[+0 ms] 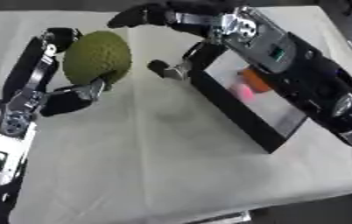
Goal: Pick up the objects with one hand, pass them to the other hand, and then place them into the box on the other side of the table.
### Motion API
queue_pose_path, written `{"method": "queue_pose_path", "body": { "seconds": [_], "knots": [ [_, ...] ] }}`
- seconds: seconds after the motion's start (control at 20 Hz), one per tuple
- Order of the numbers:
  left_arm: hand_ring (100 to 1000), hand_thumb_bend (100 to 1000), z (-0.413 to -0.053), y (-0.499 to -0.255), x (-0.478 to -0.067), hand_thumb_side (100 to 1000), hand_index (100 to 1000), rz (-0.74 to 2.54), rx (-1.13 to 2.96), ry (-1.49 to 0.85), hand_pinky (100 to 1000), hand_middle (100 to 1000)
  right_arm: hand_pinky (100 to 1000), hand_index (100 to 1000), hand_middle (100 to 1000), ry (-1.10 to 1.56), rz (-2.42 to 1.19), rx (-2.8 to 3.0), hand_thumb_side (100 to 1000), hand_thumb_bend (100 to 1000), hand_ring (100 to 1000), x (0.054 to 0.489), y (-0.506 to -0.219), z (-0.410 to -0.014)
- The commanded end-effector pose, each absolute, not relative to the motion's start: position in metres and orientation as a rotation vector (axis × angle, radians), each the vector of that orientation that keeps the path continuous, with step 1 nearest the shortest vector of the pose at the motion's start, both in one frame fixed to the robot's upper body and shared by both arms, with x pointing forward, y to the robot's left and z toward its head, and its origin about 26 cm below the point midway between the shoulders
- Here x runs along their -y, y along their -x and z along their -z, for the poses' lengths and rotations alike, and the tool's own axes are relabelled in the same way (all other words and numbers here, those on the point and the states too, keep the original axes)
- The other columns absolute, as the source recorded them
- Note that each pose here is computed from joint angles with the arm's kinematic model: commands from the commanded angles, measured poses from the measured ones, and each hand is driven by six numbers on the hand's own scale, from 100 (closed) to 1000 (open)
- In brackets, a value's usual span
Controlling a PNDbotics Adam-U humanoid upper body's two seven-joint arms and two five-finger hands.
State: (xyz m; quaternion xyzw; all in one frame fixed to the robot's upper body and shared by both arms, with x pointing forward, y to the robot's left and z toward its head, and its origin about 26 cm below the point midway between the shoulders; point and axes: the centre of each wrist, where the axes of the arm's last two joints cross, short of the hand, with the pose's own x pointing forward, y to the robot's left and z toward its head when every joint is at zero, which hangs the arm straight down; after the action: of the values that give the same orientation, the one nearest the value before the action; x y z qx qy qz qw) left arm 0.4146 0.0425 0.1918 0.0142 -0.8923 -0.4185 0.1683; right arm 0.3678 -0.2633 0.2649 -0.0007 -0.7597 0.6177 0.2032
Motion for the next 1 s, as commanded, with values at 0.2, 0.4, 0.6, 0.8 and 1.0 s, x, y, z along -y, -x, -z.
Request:
{"method": "queue_pose_path", "body": {
  "seconds": [0.2, 0.4, 0.6, 0.8, 1.0],
  "knots": [
    [516, 100, -0.205, -0.408, -0.026, 286, 531, 1.192, 2.601, -0.019, 739, 450, 1000, 1000, 945, 0.063, -1.741, 2.130, 100, 100, 1000, 0.257, -0.372, -0.272],
    [516, 100, -0.204, -0.406, -0.020, 291, 535, 1.197, 2.598, -0.006, 739, 450, 1000, 1000, 869, 0.078, -1.744, 2.129, 100, 100, 1000, 0.252, -0.373, -0.272],
    [515, 100, -0.203, -0.405, -0.015, 307, 539, 1.184, 2.599, 0.005, 739, 450, 1000, 934, 745, 0.080, -1.729, 2.126, 100, 100, 1000, 0.248, -0.374, -0.271],
    [516, 100, -0.204, -0.404, -0.012, 314, 544, 1.174, 2.608, 0.020, 740, 451, 1000, 803, 593, 0.087, -1.691, 2.126, 100, 100, 1000, 0.248, -0.376, -0.270],
    [517, 100, -0.204, -0.403, -0.010, 325, 558, 1.162, 2.616, 0.027, 738, 457, 963, 690, 476, 0.056, -1.609, 2.145, 100, 100, 907, 0.247, -0.376, -0.267]
  ]
}}
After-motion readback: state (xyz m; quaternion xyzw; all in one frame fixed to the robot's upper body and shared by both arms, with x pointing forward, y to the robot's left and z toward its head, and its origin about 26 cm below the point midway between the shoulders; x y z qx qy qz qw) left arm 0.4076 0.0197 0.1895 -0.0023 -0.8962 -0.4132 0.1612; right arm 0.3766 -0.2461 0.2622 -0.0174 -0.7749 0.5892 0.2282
